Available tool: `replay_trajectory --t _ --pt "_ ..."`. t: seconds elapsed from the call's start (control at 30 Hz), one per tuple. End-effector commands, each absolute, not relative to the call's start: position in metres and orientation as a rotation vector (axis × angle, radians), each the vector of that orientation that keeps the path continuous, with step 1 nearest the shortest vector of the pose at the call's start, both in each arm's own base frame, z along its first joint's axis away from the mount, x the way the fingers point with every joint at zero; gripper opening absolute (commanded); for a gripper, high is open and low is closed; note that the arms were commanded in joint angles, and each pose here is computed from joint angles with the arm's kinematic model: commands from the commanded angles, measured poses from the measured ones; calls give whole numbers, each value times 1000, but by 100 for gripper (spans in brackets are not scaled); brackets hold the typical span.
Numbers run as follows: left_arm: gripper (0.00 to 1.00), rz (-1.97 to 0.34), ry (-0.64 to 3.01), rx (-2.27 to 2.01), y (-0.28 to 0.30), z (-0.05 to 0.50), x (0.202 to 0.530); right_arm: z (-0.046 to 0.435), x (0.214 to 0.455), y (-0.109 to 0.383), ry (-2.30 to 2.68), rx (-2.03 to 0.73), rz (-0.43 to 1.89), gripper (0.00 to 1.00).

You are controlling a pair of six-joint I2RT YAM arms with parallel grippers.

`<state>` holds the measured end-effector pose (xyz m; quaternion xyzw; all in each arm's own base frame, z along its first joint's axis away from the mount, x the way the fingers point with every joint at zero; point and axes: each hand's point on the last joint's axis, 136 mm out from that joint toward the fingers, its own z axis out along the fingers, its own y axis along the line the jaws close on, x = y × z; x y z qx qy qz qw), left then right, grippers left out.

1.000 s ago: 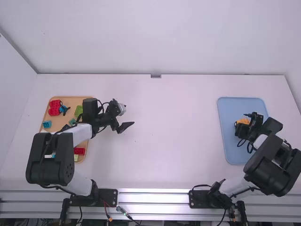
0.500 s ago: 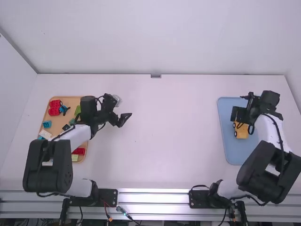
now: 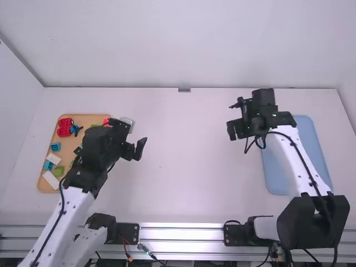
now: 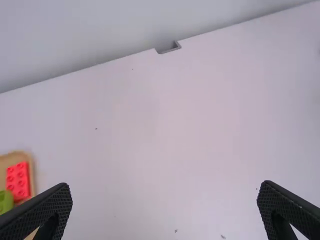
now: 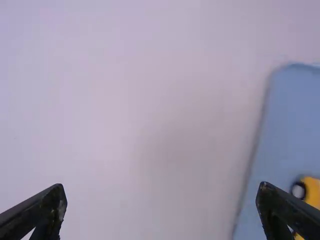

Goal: Assemble lego blocks to make yellow taxi

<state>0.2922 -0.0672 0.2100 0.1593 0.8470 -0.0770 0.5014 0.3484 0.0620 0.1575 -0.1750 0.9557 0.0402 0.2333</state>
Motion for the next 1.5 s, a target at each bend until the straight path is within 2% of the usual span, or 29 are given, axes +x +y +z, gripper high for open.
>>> replay_trajectory --t 0.0,0.07,0.27,0.37,0.67,0.87,1.23,1.47 --pt "99 -166 2018 320 -58 223 276 168 345 88 2585 -573 127 99" --pt "99 -171 2003 300 -56 228 266 168 341 102 2573 -624 138 99" --pt "93 -107 1961 140 -29 228 268 172 346 73 2553 -452 64 93" --pt "87 -39 1910 28 -7 228 266 176 347 52 2525 -316 36 88" --pt "71 0 1744 0 0 228 258 186 343 6 2412 -19 24 75" --pt "57 0 1656 0 0 215 251 193 336 3 2301 -8 18 64" --pt "33 0 1676 0 0 148 246 207 315 3 2041 -10 16 38" --pt "21 0 1676 0 0 148 246 213 301 3 1884 -11 15 22"
